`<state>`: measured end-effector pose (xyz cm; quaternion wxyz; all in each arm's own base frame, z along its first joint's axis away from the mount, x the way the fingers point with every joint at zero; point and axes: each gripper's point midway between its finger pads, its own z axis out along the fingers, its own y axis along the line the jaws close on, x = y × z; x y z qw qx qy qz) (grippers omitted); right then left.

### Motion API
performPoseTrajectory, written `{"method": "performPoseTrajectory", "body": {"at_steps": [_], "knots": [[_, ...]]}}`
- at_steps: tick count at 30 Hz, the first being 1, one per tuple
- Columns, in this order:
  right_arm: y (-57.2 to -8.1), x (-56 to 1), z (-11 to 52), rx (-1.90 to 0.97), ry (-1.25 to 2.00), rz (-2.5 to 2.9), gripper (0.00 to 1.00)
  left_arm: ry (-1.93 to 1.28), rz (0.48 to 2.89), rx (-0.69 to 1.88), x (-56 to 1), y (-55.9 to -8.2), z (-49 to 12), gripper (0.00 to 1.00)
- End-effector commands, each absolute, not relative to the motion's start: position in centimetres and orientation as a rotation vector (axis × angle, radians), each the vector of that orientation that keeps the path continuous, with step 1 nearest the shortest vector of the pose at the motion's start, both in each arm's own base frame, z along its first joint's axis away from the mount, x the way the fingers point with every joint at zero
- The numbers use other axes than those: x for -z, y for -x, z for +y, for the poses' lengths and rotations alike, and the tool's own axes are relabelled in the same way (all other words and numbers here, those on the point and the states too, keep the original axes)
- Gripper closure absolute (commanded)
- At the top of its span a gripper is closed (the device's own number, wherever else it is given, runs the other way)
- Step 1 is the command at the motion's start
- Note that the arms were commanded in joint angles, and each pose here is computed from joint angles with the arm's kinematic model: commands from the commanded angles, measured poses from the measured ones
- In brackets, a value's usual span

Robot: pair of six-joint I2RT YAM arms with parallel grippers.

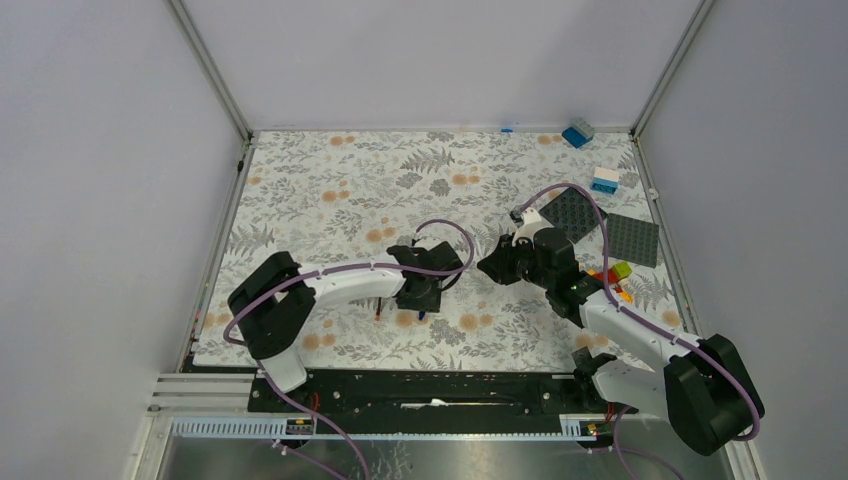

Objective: Insert the pens into the pen caps

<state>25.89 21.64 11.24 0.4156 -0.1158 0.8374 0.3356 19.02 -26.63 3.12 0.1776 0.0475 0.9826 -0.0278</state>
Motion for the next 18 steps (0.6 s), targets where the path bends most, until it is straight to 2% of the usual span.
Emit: {"method": "performPoseTrajectory", "body": {"at_steps": [1,11,18], "knots": [[-26.6,-13.5,22.5,-0.881,0.319,2.025,1.00,-0.189,2.782,0.123,-3.8,-19.7,-27.9,0.55],[-26.6,-13.4,22.6,-0.885,0.323,2.027,1.00,-0.225,2.814,0.110,-2.9,-20.0,-28.0,0.59],[-26.5,-13.2,22.7,-0.896,0.329,2.034,1.00,-0.225,2.826,0.093,-2.4,-20.0,-27.8,0.69]]}}
